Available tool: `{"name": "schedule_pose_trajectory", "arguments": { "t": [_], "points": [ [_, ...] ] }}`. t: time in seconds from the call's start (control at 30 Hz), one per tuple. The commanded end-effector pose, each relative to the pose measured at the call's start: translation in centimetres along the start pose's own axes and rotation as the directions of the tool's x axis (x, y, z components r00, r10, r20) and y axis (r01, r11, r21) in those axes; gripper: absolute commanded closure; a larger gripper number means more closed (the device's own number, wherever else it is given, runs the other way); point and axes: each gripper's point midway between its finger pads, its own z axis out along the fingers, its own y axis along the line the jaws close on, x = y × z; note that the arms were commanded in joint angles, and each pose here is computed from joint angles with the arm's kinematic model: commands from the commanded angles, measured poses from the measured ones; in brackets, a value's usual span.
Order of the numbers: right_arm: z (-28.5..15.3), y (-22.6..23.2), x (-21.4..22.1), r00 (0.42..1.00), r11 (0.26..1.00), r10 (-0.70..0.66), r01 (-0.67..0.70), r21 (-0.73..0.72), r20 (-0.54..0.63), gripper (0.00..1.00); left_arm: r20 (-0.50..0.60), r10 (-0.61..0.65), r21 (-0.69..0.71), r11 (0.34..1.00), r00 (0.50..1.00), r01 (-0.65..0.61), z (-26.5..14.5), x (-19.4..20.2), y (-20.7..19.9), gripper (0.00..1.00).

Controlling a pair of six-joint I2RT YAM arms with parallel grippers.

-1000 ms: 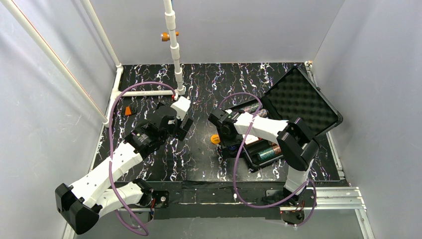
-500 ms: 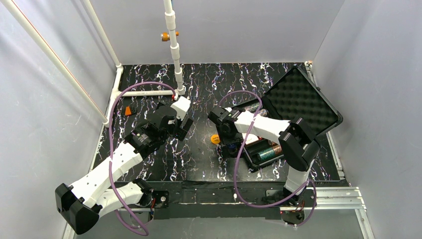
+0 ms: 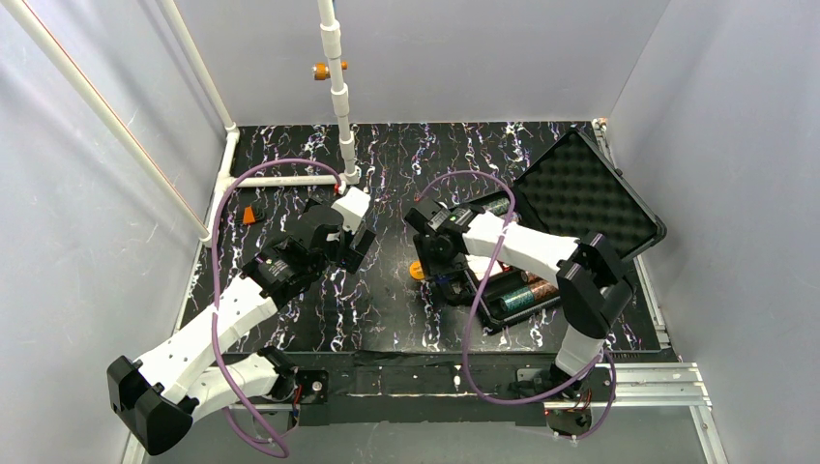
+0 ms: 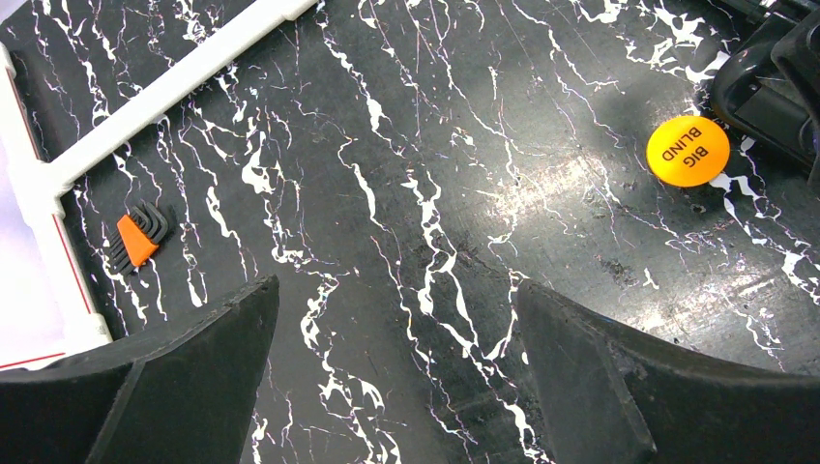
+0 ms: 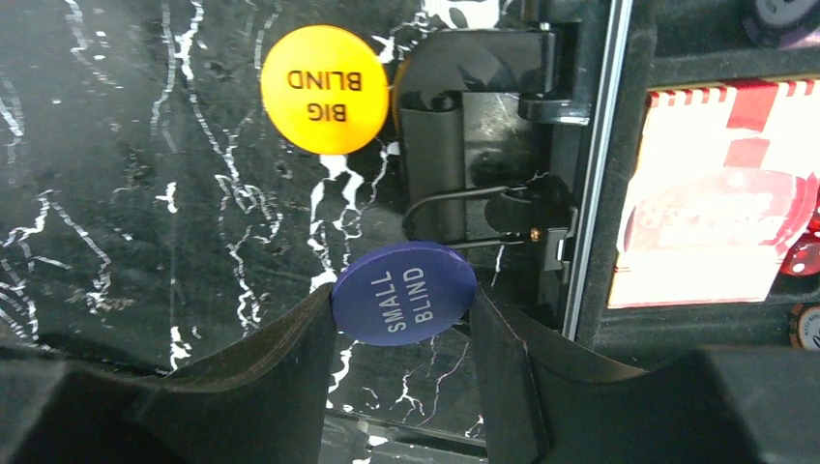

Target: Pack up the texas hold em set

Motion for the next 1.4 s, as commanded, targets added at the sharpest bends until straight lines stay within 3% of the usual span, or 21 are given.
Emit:
{"name": "schedule_pose_trajectory", "arguments": {
  "t": [0.0, 0.27, 0.47, 1.03, 1.37],
  "points": [
    [-3.3, 2.0, -2.9, 0.995, 0.993, -0.016, 0.028, -0.118, 0.102, 0.55, 0.004, -0.001, -0.005, 1.000, 1.000, 0.001, -0.2, 0.1, 0.2, 0.08],
    [-6.8, 2.1, -5.8, 0.977, 0.989, -0.029, 0.060, -0.139, 0.213, 0.55, 0.003, -0.001, -0.005, 1.000, 1.000, 0.001, -0.1, 0.1, 0.2, 0.08],
    [-8.0, -0.3, -7.5, 0.973, 0.994, -0.026, 0.049, -0.097, 0.230, 0.55, 0.001, 0.002, -0.003, 1.000, 1.000, -0.002, 0.0, 0.2, 0.1, 0.08],
    [-6.4, -15.2, -9.2, 0.960, 0.974, 0.205, -0.218, 0.052, 0.188, 0.55, -0.009, 0.009, 0.022, 1.000, 1.000, -0.009, 0.4, 0.4, -0.4, 0.08],
    [-4.6, -20.6, -9.3, 0.936, 0.934, 0.313, -0.334, 0.126, 0.159, 0.54, -0.008, 0.008, 0.045, 0.999, 1.000, -0.008, 0.5, 0.3, -0.9, 0.08]
  ]
}}
